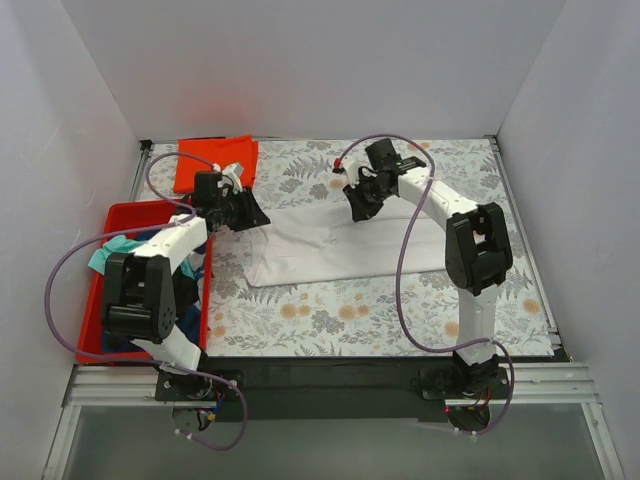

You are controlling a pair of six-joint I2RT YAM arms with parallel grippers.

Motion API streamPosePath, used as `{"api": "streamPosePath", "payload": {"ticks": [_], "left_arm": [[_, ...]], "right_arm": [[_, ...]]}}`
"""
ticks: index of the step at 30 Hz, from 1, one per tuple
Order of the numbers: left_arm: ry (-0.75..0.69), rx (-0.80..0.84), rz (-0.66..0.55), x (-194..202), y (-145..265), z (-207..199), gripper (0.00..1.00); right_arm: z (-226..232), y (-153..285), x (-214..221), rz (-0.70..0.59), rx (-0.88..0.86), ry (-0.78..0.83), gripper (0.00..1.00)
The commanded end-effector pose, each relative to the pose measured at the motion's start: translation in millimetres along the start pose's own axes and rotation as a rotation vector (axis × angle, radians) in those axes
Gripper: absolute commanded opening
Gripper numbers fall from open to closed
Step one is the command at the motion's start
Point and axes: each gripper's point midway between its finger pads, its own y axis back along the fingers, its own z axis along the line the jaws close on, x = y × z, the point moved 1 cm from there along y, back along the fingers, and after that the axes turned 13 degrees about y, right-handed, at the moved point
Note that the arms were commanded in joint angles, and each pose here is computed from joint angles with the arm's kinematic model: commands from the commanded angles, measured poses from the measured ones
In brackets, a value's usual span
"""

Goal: Fold and stack the t-shirts
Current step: Fold the tshirt

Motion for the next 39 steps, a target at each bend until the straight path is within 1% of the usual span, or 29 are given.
{"api": "streamPosePath", "payload": {"ticks": [1,2,3,4,5,6,8,10,11,13,15,16,18,22,24,25,26,27,28,29,30,31,33,34,35,36,37,38,39], "left_arm": [[-0.284,-0.130,0.081,29,14,-10,0.28],[-0.320,-0.228,0.100,37,13,5,0.27],[-0.376,-0.250,0.139,53,8,3,0.26],[-0.415,-0.282,0.178,60,3,12,0.26],[-0.430,-0.300,0.217,69,1,15,0.26],[-0.437,-0.303,0.227,69,-2,12,0.25],[-0.453,-0.318,0.293,83,-9,14,0.22],[-0.487,-0.360,0.284,81,-14,14,0.18],[-0.521,-0.370,0.305,88,-18,15,0.18],[-0.542,-0.397,0.309,88,-21,18,0.17],[-0.539,-0.435,0.341,94,-26,29,0.16],[-0.530,-0.455,0.351,96,-28,35,0.13],[-0.520,-0.498,0.379,102,-33,51,0.10],[-0.543,-0.557,0.387,104,-44,73,0.08],[-0.555,-0.550,0.364,94,-54,70,0.07],[-0.569,-0.557,0.378,92,-61,75,0.07],[-0.573,-0.557,0.366,84,-67,75,0.07],[-0.589,-0.535,0.327,67,-77,62,0.07],[-0.601,-0.544,0.347,66,-87,70,0.06],[-0.604,-0.535,0.342,59,-93,68,0.06],[-0.617,-0.506,0.297,41,-106,53,0.06],[-0.619,-0.512,0.312,42,-119,60,0.05],[-0.645,-0.497,0.280,26,-141,53,0.05],[-0.668,-0.458,0.194,-5,-154,26,0.05],[-0.665,-0.466,0.200,-8,-171,36,0.05],[-0.664,-0.451,0.170,-20,-180,29,0.05],[-0.668,-0.382,0.076,-53,-189,-6,0.05],[-0.650,-0.369,0.052,-64,-193,-11,0.05],[-0.609,-0.356,0.024,-72,-201,-15,0.06]], "right_arm": [[-53,56,1,-0.014,0.177,0.017,0.21],[-62,61,6,0.002,0.206,0.020,0.21],[-70,62,13,0.021,0.223,0.016,0.22],[-79,65,23,0.045,0.247,0.008,0.22],[-88,67,30,0.072,0.273,0.020,0.22],[-92,66,38,0.097,0.279,0.020,0.22],[-103,68,53,0.140,0.309,0.006,0.22],[-108,66,69,0.166,0.301,-0.022,0.22],[-110,66,76,0.184,0.305,-0.025,0.22],[-108,60,93,0.223,0.291,-0.034,0.22],[-103,54,112,0.269,0.269,-0.040,0.21],[-101,52,118,0.283,0.262,-0.044,0.21],[-97,49,129,0.312,0.252,-0.044,0.19],[-74,42,154,0.352,0.190,-0.067,0.17],[-63,44,159,0.352,0.169,-0.074,0.16],[-56,44,163,0.353,0.155,-0.075,0.16],[-39,39,175,0.367,0.109,-0.094,0.16],[-32,43,176,0.361,0.104,-0.094,0.15],[-24,44,179,0.361,0.091,-0.099,0.15],[-5,40,193,0.374,0.054,-0.122,0.15],[2,47,191,0.359,0.060,-0.127,0.15],[13,47,194,0.355,0.042,-0.143,0.15],[50,49,199,0.321,-0.027,-0.200,0.15],[68,46,193,0.309,-0.063,-0.193,0.15],[88,43,186,0.275,-0.116,-0.193,0.15],[111,45,182,0.259,-0.150,-0.201,0.15],[134,40,167,0.238,-0.206,-0.153,0.16],[152,40,148,0.163,-0.280,-0.154,0.17],[163,46,133,0.126,-0.318,-0.179,0.18]]}}
